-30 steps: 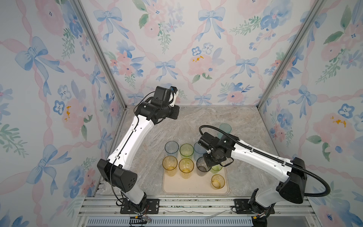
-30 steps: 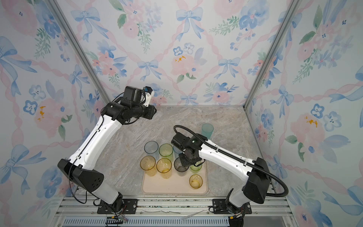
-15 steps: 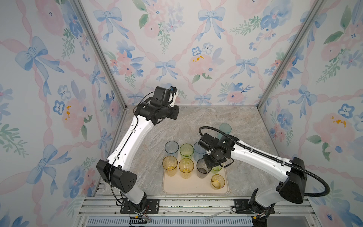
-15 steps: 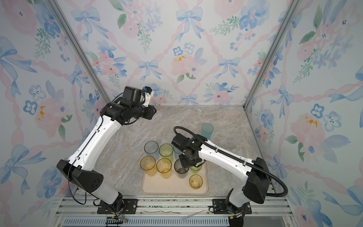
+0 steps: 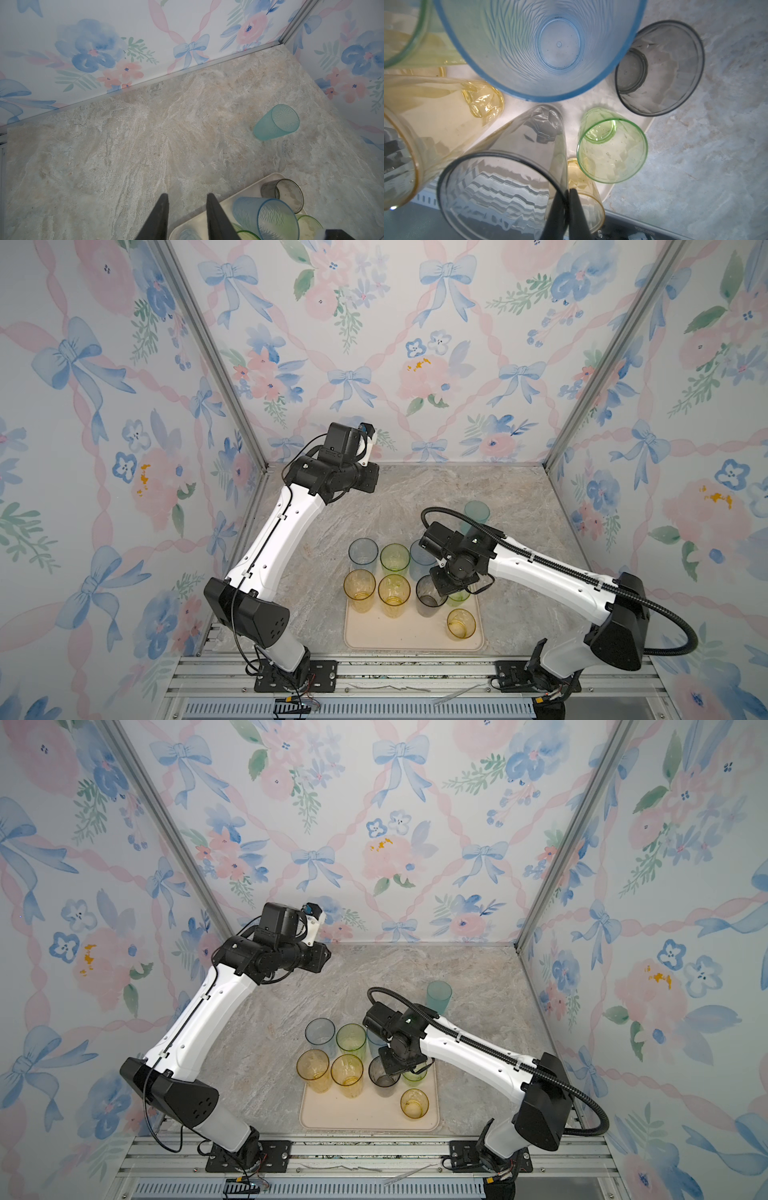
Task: Place the glasses into the tray
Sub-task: Move the glass to the tray.
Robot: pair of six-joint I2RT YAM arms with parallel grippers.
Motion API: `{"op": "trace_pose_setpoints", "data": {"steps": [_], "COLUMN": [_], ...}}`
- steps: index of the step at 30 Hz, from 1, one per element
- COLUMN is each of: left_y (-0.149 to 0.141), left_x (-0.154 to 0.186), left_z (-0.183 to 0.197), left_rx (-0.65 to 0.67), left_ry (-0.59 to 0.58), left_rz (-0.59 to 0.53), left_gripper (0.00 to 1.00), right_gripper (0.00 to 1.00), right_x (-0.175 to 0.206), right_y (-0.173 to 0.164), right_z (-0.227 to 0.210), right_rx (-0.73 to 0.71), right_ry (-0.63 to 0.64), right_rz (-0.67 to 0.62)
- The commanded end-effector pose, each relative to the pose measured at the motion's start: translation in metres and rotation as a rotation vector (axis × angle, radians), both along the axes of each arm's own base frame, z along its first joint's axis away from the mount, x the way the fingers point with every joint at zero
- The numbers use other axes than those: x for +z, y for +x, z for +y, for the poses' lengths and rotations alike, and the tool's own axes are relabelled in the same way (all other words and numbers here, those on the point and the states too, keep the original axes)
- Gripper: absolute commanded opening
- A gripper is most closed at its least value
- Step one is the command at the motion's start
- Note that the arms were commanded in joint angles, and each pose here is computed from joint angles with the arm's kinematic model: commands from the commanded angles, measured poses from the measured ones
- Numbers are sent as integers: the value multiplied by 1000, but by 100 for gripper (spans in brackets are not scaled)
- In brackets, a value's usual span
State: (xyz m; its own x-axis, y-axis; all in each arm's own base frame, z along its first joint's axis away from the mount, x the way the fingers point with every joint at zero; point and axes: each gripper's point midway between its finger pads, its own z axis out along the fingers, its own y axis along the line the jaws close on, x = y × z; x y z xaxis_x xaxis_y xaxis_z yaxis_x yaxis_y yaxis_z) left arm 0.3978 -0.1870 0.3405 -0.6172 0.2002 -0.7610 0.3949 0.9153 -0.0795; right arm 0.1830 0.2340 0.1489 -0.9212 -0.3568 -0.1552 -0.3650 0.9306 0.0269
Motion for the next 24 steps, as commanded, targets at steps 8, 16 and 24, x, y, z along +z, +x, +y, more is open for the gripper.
{"op": "trace_pose_setpoints", "data": {"steps": [8, 16, 24], "left_y": [-5, -4, -3], "left_x": [8, 7, 5], "left_z": [5, 4, 4], "left_rx": [-13, -17, -13], "left_ry": [-1, -3, 1], "left_rz": [-26, -22, -20], "left_gripper": [34, 34, 34], "right_gripper": [21, 35, 41], "right_x": [11, 23, 63], "right_y": [2, 3, 14], "right_z": [-3, -3, -10], "right_rx": [-12, -24, -74], "right_ry": [11, 46, 163], "right_rz": [-36, -61, -147]}}
